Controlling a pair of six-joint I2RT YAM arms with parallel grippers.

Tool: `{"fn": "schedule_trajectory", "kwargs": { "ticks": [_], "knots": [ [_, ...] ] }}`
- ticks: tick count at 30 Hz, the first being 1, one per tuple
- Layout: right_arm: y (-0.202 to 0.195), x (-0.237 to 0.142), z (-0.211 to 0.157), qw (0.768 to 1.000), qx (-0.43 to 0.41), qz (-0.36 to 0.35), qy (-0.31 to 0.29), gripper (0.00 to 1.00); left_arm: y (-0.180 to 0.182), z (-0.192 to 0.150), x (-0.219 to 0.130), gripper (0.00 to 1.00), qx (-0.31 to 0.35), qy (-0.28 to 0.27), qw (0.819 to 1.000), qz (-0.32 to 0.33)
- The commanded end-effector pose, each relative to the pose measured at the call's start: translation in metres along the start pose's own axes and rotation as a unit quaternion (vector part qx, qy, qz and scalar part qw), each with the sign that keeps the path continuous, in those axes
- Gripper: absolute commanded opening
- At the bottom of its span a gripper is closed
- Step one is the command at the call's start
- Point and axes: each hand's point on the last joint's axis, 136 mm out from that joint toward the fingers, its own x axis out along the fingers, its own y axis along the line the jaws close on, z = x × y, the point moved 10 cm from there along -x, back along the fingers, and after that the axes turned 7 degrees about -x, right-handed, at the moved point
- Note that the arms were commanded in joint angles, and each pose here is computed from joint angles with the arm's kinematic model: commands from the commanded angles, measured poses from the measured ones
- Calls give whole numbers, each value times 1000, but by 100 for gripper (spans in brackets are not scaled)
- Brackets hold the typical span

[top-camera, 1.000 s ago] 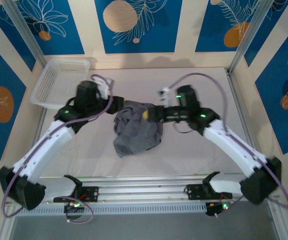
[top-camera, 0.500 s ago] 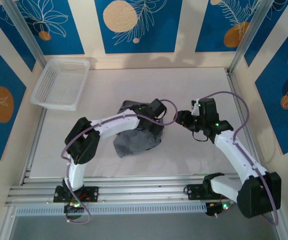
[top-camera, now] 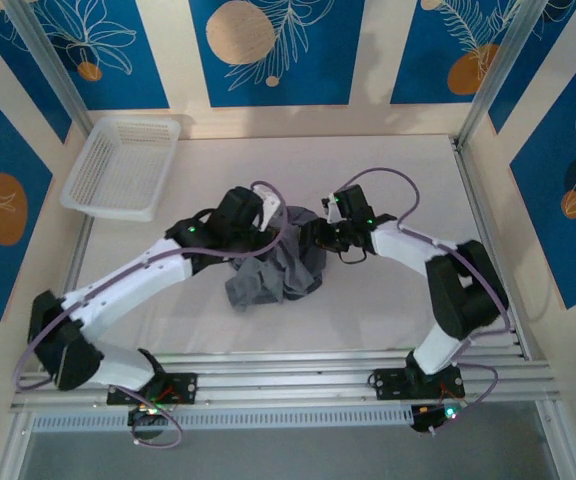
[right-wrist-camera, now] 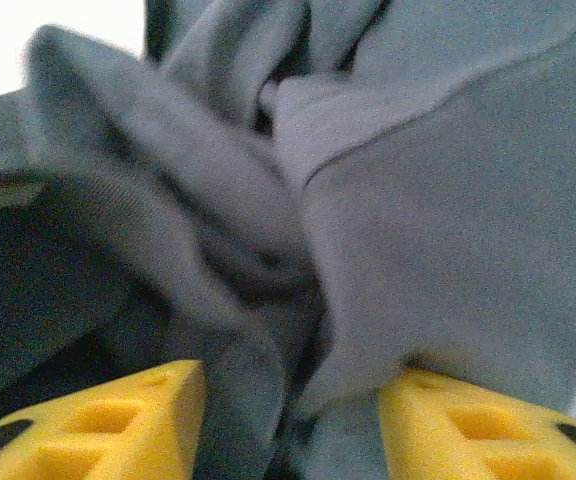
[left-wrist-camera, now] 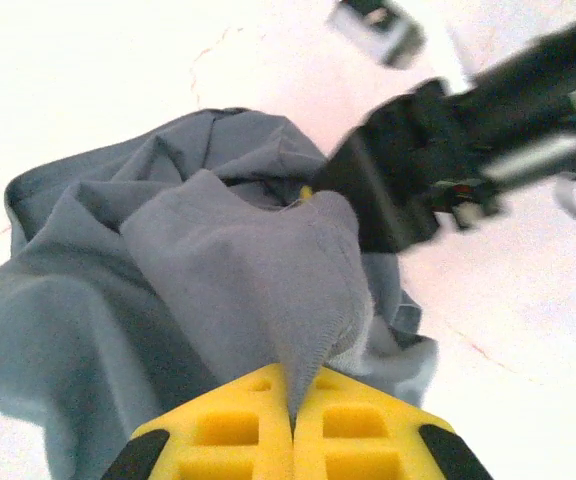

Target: Fold the inside-out t-shirt

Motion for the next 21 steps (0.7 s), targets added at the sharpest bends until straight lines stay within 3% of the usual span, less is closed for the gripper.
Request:
{"fn": "schedule_trajectory", "kwargs": {
  "ticks": [1,2,3,7,10,12,15,19,21],
  "knots": [
    [-4,0,21,999,4,-15,-31,16,20,-16,-28,0,-34,-18,999,14],
    [-7,-8,24,999,8,-11,-40,4,29,-22,-42,0,-46,-43,998,25],
    [-9,-18,27,999,10,-10,-52,0,40,-27,-53,0,-63,-62,995,42],
    [-13,-95,33,988,12,-3,-153,0,89,-61,-95,0,-153,-117,969,157],
    [-16,-144,18,969,-15,-10,-245,0,101,-89,-101,0,-179,-157,953,190],
    [-16,-156,6,962,-30,5,-271,0,104,-101,-92,12,-189,-160,951,185],
    [-5,-156,-7,964,-47,68,-252,0,102,-100,-75,26,-197,-141,957,157],
    [10,-144,-18,966,-71,106,-227,0,95,-73,-60,57,-184,-110,969,126],
    [12,-141,-22,968,-74,103,-219,0,85,-54,-50,60,-169,-101,977,79]
  ]
}}
